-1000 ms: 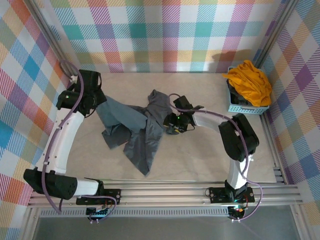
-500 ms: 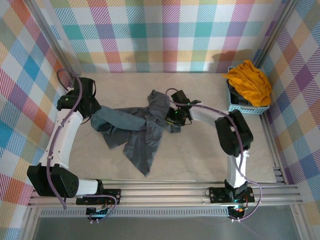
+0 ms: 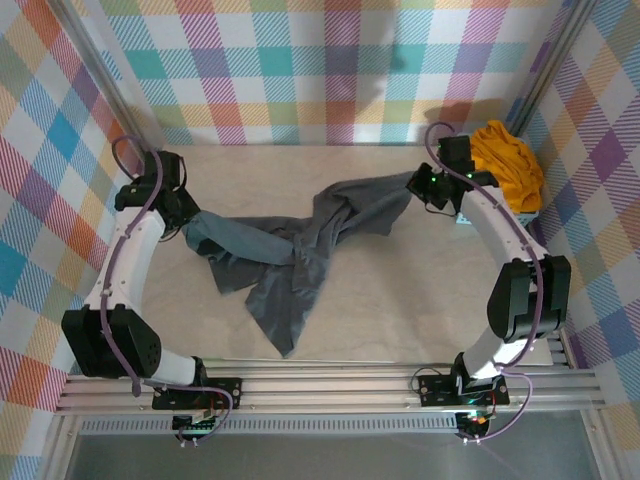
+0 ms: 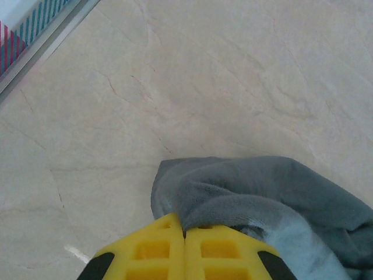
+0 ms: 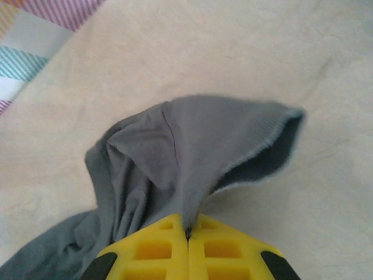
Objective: Fold and stack the t-shirts
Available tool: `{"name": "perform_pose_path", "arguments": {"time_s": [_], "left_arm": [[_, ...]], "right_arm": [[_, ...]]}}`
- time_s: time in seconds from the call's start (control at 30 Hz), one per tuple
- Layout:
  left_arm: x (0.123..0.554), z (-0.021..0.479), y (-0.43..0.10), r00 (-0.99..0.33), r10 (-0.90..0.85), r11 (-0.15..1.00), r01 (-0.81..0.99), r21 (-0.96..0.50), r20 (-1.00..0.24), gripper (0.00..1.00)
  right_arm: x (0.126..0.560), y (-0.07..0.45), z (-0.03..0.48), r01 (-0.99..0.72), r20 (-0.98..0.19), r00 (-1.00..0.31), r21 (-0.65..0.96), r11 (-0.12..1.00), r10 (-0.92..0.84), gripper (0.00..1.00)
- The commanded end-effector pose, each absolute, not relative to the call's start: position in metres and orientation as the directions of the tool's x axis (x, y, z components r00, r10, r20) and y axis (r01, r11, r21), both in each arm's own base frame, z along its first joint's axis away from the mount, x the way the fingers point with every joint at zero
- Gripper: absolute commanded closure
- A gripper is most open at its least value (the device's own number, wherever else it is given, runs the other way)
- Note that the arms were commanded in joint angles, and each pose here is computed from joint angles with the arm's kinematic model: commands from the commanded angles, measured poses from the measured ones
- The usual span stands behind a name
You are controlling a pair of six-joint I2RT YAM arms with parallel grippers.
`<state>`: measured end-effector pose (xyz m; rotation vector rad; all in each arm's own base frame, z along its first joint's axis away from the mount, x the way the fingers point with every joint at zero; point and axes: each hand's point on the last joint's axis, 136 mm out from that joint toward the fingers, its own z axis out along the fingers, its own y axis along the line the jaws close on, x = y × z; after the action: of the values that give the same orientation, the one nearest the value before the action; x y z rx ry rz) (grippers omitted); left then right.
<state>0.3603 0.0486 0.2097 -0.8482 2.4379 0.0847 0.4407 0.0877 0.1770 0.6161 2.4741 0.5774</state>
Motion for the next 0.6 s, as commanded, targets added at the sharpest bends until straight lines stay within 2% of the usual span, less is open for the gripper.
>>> {"name": "perform_pose_path", "arguments": {"time_s": [0.0, 0.03, 0.07, 0.13, 0.2, 0.27, 0.37, 0.43, 0.57], "left_arm": [[0.364, 0.199, 0.054, -0.655, -0.569, 0.789, -0.604, -0.108, -0.498, 1.00], [0.360, 0.194, 0.058, -0.658, -0.574, 0.779, -0.623, -0.076, -0.487, 1.00], [0.357, 0.191, 0.059, -0.662, -0.575, 0.775, -0.630, -0.059, -0.480, 0.90], [0.353, 0.190, 0.054, -0.666, -0.576, 0.781, -0.620, -0.077, -0.475, 0.44], [0.347, 0.199, 0.038, -0.673, -0.542, 0.812, -0.574, -0.108, -0.503, 0.31], [0.339, 0.206, 0.006, -0.713, -0.479, 0.865, -0.481, -0.140, -0.512, 0.28], [0.317, 0.198, -0.060, -0.814, -0.355, 0.934, -0.285, -0.216, -0.459, 0.30], [0.296, 0.179, -0.106, -0.879, -0.228, 0.964, -0.146, -0.220, -0.418, 0.30], [0.260, 0.131, -0.164, -0.945, -0.040, 0.987, 0.014, -0.160, -0.326, 0.31]], "right_arm": [[0.425, 0.074, 0.145, 0.347, -0.310, -0.808, 0.436, 0.830, 0.500, 1.00], [0.422, 0.069, 0.138, 0.365, -0.299, -0.811, 0.415, 0.834, 0.503, 1.00], [0.420, 0.062, 0.132, 0.384, -0.294, -0.808, 0.395, 0.835, 0.511, 1.00], [0.417, 0.054, 0.123, 0.396, -0.287, -0.806, 0.388, 0.832, 0.517, 1.00], [0.415, 0.049, 0.119, 0.388, -0.283, -0.817, 0.376, 0.841, 0.503, 0.96], [0.412, 0.046, 0.121, 0.376, -0.285, -0.831, 0.347, 0.859, 0.478, 0.79], [0.407, 0.046, 0.133, 0.357, -0.302, -0.833, 0.348, 0.867, 0.464, 0.55], [0.400, 0.043, 0.140, 0.361, -0.308, -0.831, 0.336, 0.870, 0.464, 0.50], [0.383, 0.045, 0.154, 0.358, -0.317, -0.820, 0.365, 0.859, 0.476, 0.48]]}}
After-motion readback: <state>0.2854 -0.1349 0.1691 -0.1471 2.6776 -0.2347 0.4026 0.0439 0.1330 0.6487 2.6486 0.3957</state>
